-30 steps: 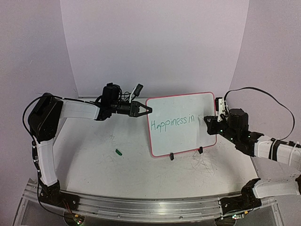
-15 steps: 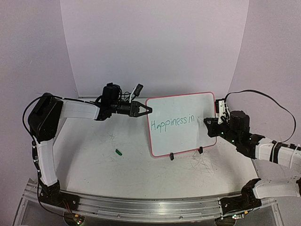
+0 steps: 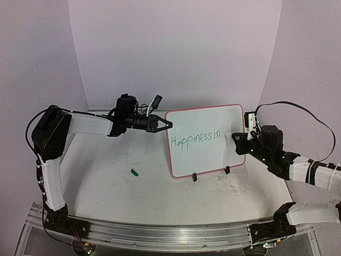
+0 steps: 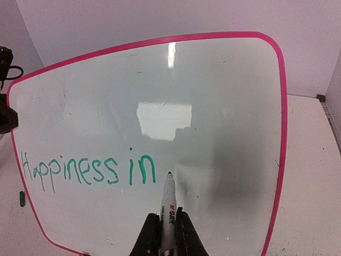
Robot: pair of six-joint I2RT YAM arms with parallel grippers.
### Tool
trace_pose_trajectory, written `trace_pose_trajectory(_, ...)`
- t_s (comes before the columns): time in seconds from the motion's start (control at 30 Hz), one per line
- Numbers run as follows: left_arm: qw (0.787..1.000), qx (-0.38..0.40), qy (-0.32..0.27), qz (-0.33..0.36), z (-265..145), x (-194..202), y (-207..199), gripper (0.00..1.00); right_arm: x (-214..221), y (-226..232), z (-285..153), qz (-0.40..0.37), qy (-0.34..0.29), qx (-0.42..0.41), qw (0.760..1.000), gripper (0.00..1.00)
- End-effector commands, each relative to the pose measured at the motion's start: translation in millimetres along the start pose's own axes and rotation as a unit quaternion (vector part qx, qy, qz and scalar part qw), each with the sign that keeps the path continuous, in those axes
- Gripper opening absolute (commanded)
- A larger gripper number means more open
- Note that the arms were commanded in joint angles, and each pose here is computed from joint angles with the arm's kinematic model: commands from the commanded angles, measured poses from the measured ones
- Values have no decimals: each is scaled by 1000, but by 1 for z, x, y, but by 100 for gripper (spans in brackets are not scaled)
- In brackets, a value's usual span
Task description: Write a sentence on the whiteboard
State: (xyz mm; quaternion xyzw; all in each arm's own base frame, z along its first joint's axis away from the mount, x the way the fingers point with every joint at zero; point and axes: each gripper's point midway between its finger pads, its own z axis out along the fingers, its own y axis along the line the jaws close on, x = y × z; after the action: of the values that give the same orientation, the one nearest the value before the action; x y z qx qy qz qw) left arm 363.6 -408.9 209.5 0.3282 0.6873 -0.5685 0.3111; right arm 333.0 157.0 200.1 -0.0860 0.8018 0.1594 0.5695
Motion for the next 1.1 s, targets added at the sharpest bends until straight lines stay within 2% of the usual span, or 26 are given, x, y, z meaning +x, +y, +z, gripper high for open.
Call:
trace_pose_trajectory(0.0, 1000, 19, 23, 4, 13, 13, -18, 0, -19, -4, -2, 2, -36, 15, 999, 0)
trace_pose_trajectory(0.33, 1000, 19, 24, 2, 13, 13, -17, 0, -19, 3, 7, 6, -35, -3, 999, 0)
trace_pose_trajectory(1.07, 999, 21, 24, 2, 13, 13, -19, 0, -22, -8, 22, 17, -42, 33, 998, 0)
